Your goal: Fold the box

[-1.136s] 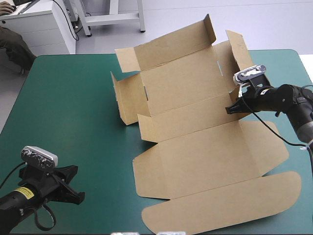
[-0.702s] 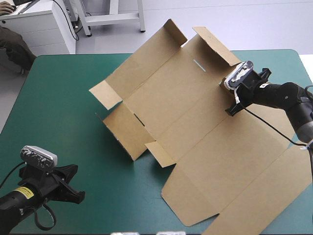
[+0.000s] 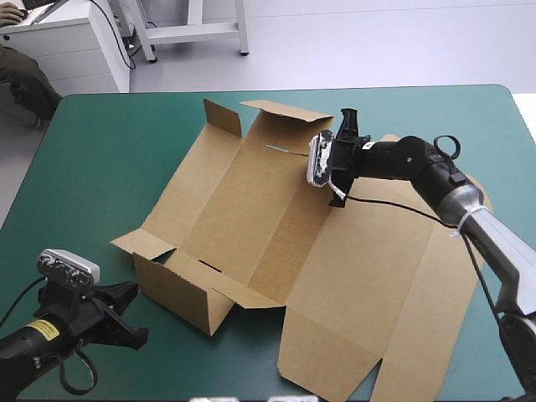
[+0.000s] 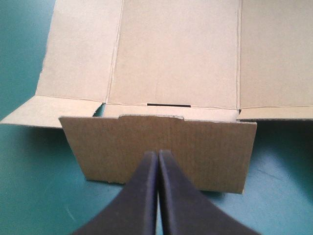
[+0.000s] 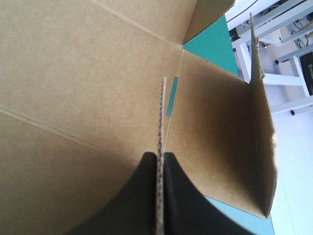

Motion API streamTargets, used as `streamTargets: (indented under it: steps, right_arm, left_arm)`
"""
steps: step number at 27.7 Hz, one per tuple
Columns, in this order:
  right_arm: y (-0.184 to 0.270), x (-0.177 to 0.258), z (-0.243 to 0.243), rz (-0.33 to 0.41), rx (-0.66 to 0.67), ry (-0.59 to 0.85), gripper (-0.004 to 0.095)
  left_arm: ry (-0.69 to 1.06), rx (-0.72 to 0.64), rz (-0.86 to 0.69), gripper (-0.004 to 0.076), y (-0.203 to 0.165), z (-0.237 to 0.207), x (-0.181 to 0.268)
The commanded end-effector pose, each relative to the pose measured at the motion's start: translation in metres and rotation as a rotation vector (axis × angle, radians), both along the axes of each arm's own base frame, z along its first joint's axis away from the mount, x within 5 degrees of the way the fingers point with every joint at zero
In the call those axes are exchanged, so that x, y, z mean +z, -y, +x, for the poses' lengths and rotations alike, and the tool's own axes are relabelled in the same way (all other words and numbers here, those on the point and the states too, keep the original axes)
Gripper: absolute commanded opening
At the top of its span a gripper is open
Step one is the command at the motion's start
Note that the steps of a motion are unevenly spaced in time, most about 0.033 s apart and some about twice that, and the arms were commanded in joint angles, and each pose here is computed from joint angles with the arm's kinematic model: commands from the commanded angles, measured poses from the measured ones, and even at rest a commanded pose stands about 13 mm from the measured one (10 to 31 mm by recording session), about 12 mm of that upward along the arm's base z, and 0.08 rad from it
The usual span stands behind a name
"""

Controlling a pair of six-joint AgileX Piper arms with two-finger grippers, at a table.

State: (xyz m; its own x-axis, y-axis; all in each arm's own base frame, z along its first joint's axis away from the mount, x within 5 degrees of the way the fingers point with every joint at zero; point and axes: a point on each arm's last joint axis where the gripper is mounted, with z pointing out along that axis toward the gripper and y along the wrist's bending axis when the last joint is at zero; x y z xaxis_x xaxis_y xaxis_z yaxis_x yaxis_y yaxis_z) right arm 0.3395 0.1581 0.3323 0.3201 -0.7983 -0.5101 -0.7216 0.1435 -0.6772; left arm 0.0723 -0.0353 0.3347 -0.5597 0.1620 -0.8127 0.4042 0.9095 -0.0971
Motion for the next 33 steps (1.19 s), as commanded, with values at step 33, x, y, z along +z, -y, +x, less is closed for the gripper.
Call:
streamTargets:
  steps: [33]
  right_arm:
    - [-0.037,-0.032,0.002,-0.165,0.336,0.0,-0.0021]
  left_arm:
    - [0.098,0.026,-0.057,-0.0008,0.001,0.005,0.016]
